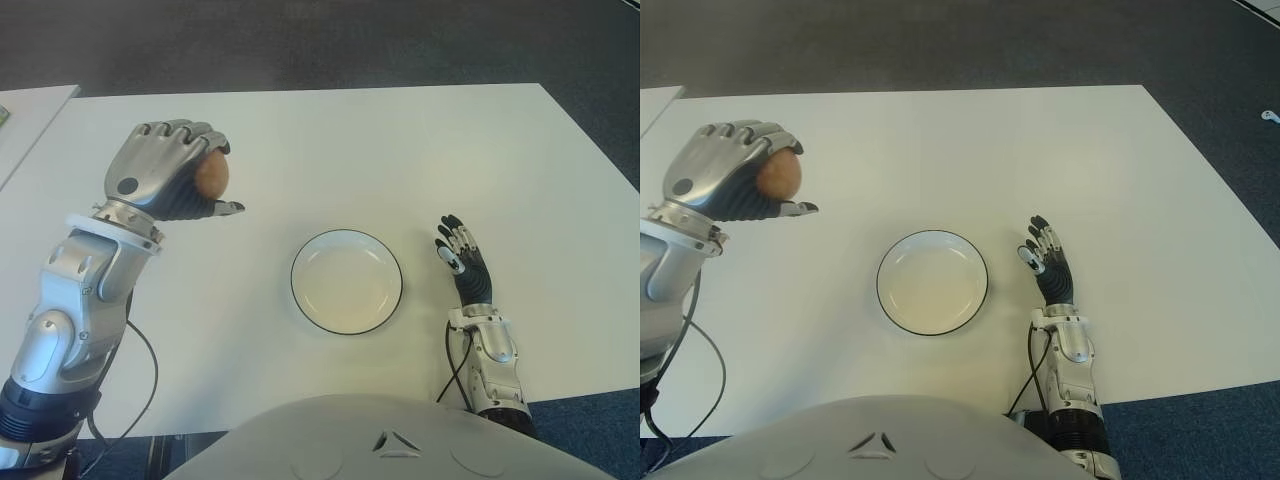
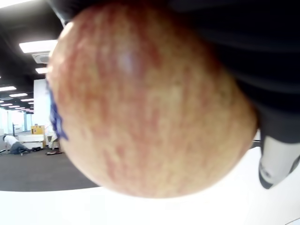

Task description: Put the apples into the plate.

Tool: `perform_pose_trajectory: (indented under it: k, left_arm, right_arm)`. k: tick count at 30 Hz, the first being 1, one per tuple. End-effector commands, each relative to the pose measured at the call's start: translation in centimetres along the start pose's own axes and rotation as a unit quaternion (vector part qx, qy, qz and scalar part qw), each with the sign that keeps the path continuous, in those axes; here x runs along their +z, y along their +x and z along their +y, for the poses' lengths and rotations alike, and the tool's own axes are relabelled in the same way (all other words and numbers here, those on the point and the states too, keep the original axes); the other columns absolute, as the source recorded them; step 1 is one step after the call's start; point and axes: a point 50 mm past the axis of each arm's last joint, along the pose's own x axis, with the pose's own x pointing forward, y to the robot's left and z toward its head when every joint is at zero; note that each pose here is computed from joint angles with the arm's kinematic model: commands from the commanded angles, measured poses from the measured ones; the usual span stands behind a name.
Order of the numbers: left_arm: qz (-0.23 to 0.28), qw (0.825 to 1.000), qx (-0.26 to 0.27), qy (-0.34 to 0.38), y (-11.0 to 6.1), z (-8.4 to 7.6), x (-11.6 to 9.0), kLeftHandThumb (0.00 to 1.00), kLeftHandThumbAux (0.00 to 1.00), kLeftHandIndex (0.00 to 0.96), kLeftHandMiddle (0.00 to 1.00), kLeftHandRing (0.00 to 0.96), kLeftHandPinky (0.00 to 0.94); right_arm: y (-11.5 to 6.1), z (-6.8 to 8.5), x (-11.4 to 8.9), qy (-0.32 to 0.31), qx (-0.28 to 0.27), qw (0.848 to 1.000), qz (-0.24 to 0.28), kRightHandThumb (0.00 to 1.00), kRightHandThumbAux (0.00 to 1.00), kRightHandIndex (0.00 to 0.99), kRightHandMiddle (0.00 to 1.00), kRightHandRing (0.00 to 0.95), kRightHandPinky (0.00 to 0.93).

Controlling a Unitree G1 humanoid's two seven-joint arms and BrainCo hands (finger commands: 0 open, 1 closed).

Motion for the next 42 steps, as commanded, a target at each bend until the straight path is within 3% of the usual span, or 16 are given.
perform_pose_trajectory:
  k: [1, 12, 14, 21, 26, 31, 42]
  left_arm:
    - [-0.019, 1.000, -0.001, -0.009, 0.7, -0.3, 1.5, 0.858, 0.661, 0.415, 0.537, 0.859, 0.829]
    - [-0.064, 0.994, -0.038, -0.075, 2.5, -2.3, 5.7, 0.856, 0.664, 0.406, 0.537, 0.834, 0.776]
    - [-0.067, 0.994, -0.039, -0.077, 2.6, -2.4, 5.8, 0.856, 0.665, 0.405, 0.536, 0.834, 0.772]
    - [-0.121, 0.988, -0.054, -0.074, 2.9, -3.5, 9.5, 0.856, 0.665, 0.405, 0.534, 0.827, 0.755]
    - [-0.139, 0.986, -0.069, -0.058, 3.0, -4.2, 10.8, 0.855, 0.664, 0.405, 0.532, 0.814, 0.735]
    - [-0.145, 0.985, -0.075, -0.055, 2.9, -5.0, 11.2, 0.855, 0.664, 0.407, 0.530, 0.809, 0.755]
    - [-0.154, 0.981, -0.090, -0.071, 3.5, -6.8, 11.3, 0.855, 0.664, 0.405, 0.526, 0.813, 0.784]
  right_arm:
    - [-1.2, 0.4, -2.2, 0.012, -0.006, 0.998, 0.069, 0.225, 0.470, 0.000, 0.000, 0.000, 0.009]
    - [-1.3, 0.6, -2.1, 0.014, -0.005, 0.997, 0.070, 0.225, 0.429, 0.000, 0.000, 0.000, 0.016]
    - [-1.3, 0.7, -2.1, 0.014, -0.005, 0.997, 0.070, 0.226, 0.425, 0.000, 0.000, 0.000, 0.015]
    - [-1.6, 1.0, -2.3, 0.011, -0.002, 0.998, 0.066, 0.224, 0.410, 0.000, 0.000, 0.000, 0.001]
    - [-1.7, 1.2, -2.5, 0.017, 0.004, 0.997, 0.074, 0.232, 0.463, 0.000, 0.000, 0.000, 0.000]
    - [-1.9, 1.4, -2.5, 0.021, 0.003, 0.997, 0.069, 0.238, 0.518, 0.000, 0.000, 0.000, 0.002]
    - [-2.2, 1.8, -2.6, 0.018, -0.008, 0.998, 0.056, 0.232, 0.496, 0.000, 0.000, 0.000, 0.002]
